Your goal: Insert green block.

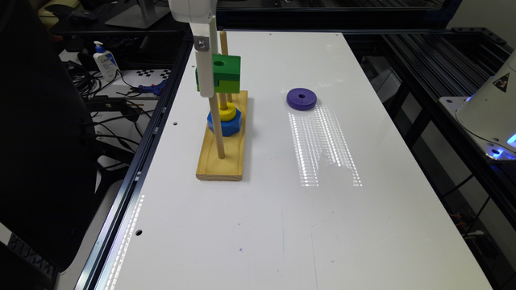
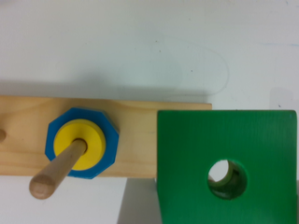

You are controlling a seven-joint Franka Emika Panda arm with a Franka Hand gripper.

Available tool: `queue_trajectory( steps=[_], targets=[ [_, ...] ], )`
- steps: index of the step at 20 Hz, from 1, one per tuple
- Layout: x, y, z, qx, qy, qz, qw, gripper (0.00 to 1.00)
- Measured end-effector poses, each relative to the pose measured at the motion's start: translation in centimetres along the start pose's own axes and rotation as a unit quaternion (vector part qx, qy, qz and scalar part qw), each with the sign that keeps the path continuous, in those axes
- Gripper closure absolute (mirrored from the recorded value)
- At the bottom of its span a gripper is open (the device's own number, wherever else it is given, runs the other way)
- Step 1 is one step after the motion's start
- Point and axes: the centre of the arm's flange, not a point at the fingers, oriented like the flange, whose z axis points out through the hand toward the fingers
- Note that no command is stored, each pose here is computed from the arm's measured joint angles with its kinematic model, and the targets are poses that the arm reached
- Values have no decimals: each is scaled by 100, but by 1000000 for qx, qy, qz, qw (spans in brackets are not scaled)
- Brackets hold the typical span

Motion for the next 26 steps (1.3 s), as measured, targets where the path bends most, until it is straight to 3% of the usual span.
queue_trajectory(
  steps=[3, 6, 12, 18, 21, 26],
  targets=[
    [53, 49, 1, -4071, 177, 2368, 999989, 100],
    [79, 75, 1, -6066, -506, 4242, 999972, 100],
    [91, 87, 1, -7024, -921, 5481, 999960, 100],
    [92, 89, 1, -7304, -1093, 5618, 999957, 100],
    [74, 75, 2, -7045, -1519, 3996, 999966, 100],
    [68, 71, 4, -7146, -1714, 3399, 999967, 100]
  ],
)
